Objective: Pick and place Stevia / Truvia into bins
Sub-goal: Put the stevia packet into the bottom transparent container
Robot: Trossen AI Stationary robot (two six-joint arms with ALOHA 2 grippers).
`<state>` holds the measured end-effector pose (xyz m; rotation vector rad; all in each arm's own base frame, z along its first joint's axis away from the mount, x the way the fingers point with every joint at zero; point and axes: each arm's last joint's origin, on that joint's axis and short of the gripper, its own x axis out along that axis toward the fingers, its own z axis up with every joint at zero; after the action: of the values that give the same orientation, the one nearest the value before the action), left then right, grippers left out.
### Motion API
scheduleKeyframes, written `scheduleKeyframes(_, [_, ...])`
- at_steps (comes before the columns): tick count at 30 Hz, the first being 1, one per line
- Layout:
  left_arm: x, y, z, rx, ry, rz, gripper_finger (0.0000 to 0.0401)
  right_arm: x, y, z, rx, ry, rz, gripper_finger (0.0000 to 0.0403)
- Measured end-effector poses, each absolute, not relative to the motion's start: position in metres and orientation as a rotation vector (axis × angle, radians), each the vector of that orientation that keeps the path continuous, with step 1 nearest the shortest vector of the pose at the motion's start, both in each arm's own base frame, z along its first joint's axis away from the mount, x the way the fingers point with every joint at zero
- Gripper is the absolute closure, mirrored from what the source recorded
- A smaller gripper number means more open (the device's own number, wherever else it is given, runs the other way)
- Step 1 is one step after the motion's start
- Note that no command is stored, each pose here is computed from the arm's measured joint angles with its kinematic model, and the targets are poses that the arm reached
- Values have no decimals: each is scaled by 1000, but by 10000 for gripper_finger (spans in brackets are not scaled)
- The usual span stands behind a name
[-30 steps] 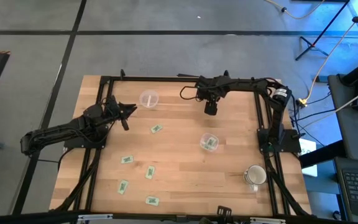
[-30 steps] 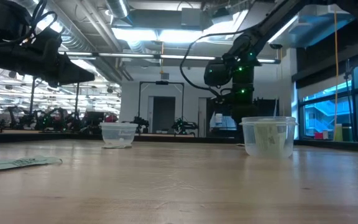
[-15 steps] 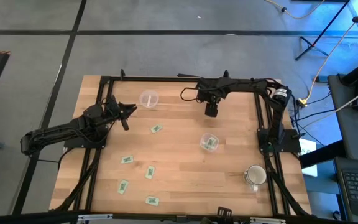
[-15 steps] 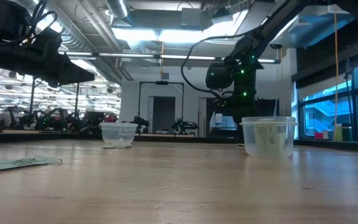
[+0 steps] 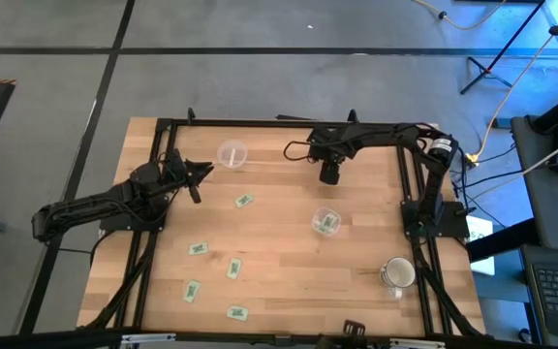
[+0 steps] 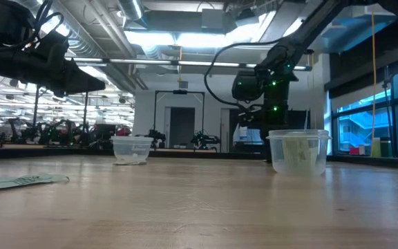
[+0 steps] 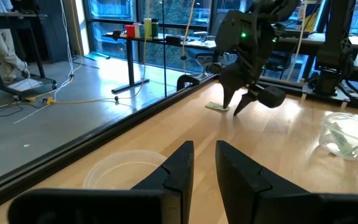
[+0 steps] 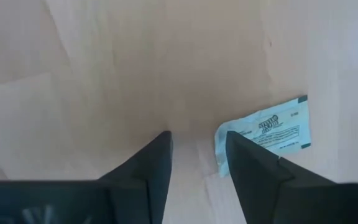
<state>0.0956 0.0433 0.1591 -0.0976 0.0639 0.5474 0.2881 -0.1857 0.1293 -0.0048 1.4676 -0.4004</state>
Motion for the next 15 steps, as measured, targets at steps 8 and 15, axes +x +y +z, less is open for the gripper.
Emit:
scheduleKeyframes(8, [96,43,159,-98,64,548,338,286,-191,129,22,1453,-440,253])
scheduleKeyframes(15, [96,43,159,-98,64,547,338,287,-192,128,12,1444,-454,254])
